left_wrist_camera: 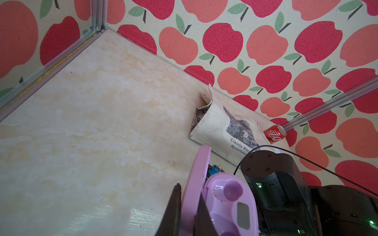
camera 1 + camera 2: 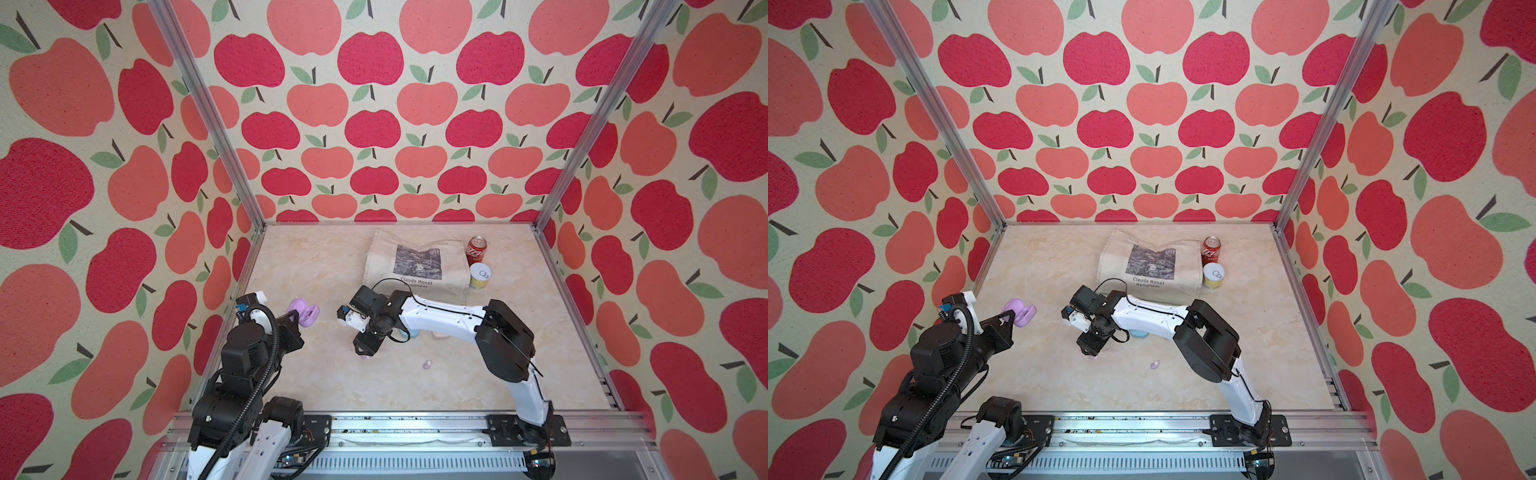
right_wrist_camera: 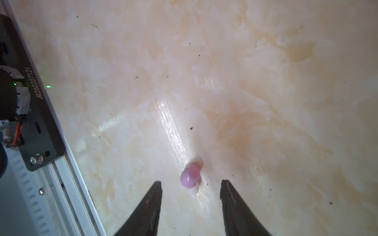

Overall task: Insert wireless bluetooth earbuds into charging case
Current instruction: Pick up the wireless bluetooth earbud from the center of the table.

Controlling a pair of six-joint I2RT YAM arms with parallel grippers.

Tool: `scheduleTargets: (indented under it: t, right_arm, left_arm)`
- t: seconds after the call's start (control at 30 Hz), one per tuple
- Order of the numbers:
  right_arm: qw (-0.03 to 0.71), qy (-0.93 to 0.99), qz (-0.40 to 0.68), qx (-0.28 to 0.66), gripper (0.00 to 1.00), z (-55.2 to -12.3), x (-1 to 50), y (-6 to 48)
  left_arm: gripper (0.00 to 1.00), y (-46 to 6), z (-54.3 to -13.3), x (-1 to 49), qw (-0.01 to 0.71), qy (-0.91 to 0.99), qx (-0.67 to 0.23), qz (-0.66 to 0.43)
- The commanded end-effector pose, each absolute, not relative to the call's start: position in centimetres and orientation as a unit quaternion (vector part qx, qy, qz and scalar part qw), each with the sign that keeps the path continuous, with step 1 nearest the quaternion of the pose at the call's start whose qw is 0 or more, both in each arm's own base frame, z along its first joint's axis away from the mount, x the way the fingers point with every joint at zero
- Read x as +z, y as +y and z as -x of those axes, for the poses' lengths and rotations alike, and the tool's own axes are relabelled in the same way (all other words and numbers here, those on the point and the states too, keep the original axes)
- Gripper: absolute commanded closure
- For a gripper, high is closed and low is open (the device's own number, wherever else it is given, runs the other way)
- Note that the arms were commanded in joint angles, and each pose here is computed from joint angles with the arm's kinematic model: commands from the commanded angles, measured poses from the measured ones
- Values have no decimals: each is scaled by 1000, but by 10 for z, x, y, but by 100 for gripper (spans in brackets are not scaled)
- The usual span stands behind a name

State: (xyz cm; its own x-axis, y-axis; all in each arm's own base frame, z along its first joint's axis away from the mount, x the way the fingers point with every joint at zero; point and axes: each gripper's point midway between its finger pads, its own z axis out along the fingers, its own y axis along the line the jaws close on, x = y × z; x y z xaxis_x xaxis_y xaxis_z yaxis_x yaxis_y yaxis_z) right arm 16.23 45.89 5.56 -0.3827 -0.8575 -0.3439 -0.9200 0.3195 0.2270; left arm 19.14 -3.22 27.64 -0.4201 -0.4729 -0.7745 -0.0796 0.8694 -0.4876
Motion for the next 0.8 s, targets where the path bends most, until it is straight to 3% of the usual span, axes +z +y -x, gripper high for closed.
scheduleTargets:
  t: [0.0,0.37,0.77]
  right_arm:
    - [46,823,543,160,50,-161,45,449]
    - [2,818,562,126,57,-150,23,453]
    - [-9,810,578,98,78,-145,13,452]
  left_arm:
    - [100,-30,-197,275,515,820,-183,172]
    - [100,-31,-199,275,515,819,-186,173]
    - [100,-30,-200,278,520,815,-186,172]
